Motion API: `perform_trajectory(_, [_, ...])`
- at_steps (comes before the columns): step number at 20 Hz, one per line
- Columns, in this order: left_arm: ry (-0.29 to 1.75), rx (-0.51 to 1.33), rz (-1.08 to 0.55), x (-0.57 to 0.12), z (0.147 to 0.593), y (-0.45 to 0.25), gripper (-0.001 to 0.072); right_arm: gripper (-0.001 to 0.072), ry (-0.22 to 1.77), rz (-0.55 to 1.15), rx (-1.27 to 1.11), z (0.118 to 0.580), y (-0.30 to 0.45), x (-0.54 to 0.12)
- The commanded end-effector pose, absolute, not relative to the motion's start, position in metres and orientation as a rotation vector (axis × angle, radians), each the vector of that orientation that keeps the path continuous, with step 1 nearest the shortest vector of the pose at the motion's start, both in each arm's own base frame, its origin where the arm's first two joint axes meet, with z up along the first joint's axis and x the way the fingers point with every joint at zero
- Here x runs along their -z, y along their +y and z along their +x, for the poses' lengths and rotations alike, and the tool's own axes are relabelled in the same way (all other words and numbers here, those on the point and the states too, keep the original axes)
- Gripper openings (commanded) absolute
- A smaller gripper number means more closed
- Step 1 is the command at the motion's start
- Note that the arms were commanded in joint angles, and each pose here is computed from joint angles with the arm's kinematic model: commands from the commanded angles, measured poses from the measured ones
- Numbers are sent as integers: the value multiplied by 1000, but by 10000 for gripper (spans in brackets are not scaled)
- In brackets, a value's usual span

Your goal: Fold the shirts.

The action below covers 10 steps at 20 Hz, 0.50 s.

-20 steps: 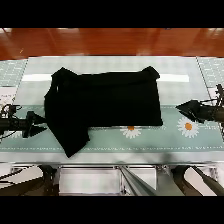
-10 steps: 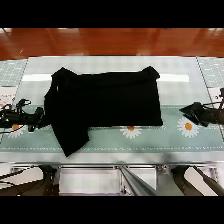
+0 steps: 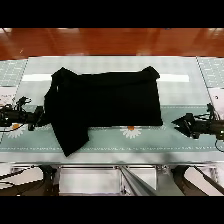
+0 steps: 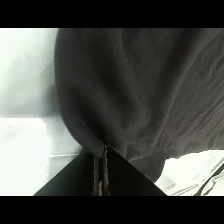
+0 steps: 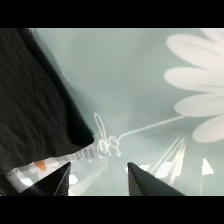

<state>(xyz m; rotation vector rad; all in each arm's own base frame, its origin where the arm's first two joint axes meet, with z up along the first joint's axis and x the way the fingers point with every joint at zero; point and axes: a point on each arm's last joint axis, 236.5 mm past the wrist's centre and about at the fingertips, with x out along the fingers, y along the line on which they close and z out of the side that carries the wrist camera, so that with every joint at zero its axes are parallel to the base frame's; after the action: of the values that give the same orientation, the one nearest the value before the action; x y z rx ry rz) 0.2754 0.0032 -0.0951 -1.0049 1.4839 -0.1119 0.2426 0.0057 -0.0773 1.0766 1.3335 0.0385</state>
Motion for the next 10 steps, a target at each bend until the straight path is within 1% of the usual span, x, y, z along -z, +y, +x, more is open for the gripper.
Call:
perform_trajectory(1, [1479,109,-1002,95,277,4,26,410,1404,1113,-112,241,29,88])
perform_trajectory(3, [1479,108,-1002,95,277,4,26,410,1443,1073,-135,244,45,99])
perform_trajectory(7, [1478,108,-1003,95,277,4,26,410,1426,1042,-150,266,61,111])
perform_trajectory(10, [1478,108,-1003,95,277,4,26,410,1390,1034,-184,294,70,104])
